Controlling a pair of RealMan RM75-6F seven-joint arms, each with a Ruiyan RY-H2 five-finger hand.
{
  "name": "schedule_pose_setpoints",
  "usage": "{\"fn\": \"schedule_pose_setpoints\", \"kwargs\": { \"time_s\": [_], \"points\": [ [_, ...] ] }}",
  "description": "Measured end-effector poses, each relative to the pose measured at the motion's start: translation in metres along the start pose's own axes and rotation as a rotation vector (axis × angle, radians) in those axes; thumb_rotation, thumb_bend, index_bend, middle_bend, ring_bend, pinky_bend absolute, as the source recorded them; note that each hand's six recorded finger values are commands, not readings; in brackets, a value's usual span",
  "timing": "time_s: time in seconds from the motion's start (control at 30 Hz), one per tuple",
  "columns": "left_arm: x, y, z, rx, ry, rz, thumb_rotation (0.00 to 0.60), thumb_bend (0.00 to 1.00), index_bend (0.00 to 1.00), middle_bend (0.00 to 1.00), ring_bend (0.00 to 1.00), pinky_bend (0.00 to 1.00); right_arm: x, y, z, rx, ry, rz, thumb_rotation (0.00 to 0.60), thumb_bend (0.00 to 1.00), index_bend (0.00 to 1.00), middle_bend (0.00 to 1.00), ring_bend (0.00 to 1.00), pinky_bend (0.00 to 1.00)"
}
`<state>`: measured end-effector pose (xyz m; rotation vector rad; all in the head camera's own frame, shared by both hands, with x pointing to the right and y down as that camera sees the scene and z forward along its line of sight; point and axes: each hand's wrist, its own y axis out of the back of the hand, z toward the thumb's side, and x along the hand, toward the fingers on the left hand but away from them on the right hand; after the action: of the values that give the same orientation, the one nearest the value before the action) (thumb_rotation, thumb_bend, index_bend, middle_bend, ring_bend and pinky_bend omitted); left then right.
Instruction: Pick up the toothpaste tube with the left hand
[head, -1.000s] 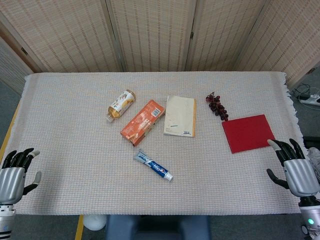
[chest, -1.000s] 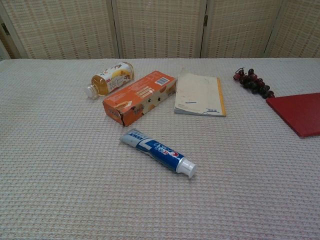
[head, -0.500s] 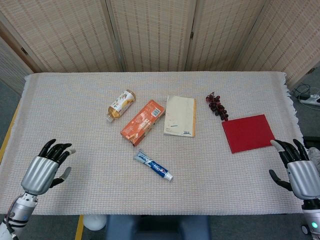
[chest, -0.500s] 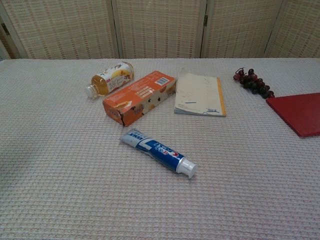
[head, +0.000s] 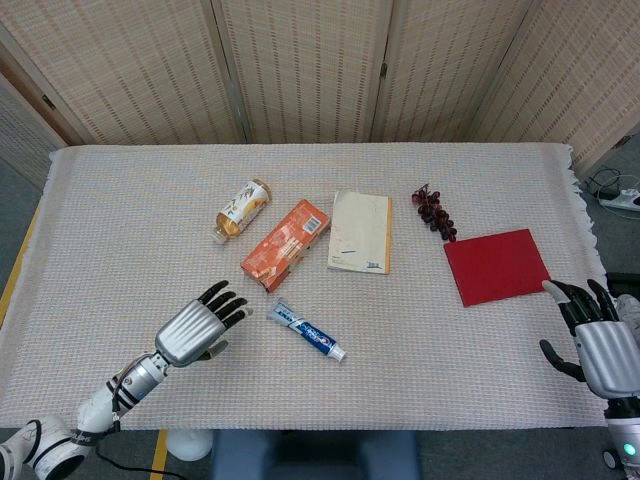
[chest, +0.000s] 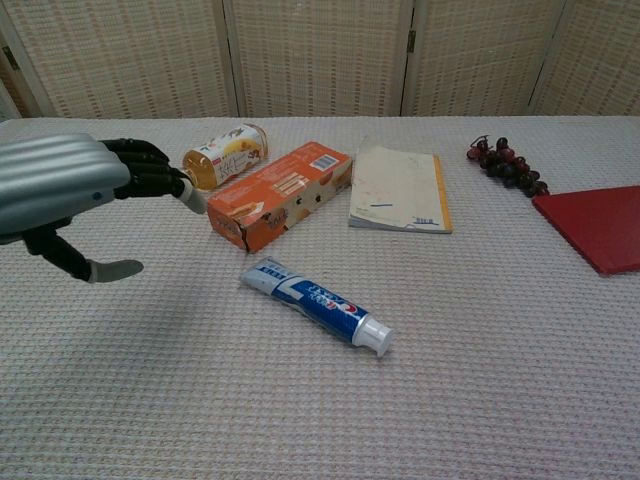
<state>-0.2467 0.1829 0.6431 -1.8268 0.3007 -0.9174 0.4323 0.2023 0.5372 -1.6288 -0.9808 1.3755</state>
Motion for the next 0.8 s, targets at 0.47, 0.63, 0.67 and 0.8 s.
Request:
{"fn": "schedule_pose_setpoints", "kwargs": {
  "time_s": [0.47, 0.63, 0.67, 0.8],
  "points": [
    [0.065, -0.03, 0.041, 0.083, -0.093, -0.043, 0.6, 0.38, 0.22, 0.18, 0.18, 0.13, -0.004, -0.005, -0.003, -0.001, -0.012, 0.019, 0.6, 0.37, 0.1, 0.17, 0.14, 0.02],
    [0.082, -0.033, 0.06, 0.094, -0.129, -0.045, 0.6, 0.38, 0.23, 0.18, 0.18, 0.13, -0.004, -0.008, -0.005, 0.0, -0.021, 0.034, 0.6, 0.37, 0.1, 0.18, 0.14, 0.02],
    [0.086, -0.033, 0.064, 0.098, -0.136, -0.046, 0.6, 0.38, 0.23, 0.18, 0.18, 0.13, -0.004, -0.008, -0.006, -0.001, -0.022, 0.036, 0.6, 0.37, 0.1, 0.18, 0.14, 0.02],
    [0.098, -0.036, 0.073, 0.099, -0.148, -0.058, 0.6, 0.38, 0.27, 0.19, 0.19, 0.15, -0.004, -0.009, -0.008, -0.003, -0.032, 0.039, 0.6, 0.37, 0.1, 0.18, 0.14, 0.02]
  ]
}}
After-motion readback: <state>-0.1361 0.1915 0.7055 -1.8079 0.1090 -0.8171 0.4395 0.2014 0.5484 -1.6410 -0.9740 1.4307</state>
